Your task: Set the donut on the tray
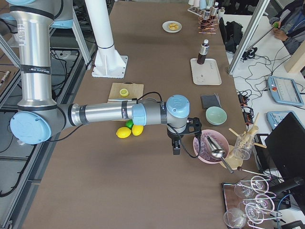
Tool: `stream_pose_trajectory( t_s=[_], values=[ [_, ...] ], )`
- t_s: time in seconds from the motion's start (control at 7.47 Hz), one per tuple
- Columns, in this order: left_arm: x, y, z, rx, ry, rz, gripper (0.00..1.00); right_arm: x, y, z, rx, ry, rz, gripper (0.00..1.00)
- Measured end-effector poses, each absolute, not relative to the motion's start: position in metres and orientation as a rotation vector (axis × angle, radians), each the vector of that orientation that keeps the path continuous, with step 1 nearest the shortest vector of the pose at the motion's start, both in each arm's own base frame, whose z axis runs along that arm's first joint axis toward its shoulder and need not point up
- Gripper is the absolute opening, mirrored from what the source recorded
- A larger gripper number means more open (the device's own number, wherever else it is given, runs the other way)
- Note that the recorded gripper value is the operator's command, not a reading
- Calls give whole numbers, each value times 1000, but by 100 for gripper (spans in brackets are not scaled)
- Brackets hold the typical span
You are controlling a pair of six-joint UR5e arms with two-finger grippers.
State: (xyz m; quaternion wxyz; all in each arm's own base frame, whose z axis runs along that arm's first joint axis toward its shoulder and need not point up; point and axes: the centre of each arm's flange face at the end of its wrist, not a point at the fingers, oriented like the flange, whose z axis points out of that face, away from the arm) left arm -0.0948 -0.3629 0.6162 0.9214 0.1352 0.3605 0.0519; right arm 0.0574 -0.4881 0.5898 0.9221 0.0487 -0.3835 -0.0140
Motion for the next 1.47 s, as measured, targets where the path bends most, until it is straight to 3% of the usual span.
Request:
stream_pose_trajectory(
  t_s=[0.13, 1.47],
  values=[
    [-95, -363, 617, 277, 741, 108, 96, 57, -488, 589, 101, -789, -30, 100],
    [-89, -368, 616, 259, 755, 87, 97, 38, -485, 596, 68, -811, -52, 100]
  ],
)
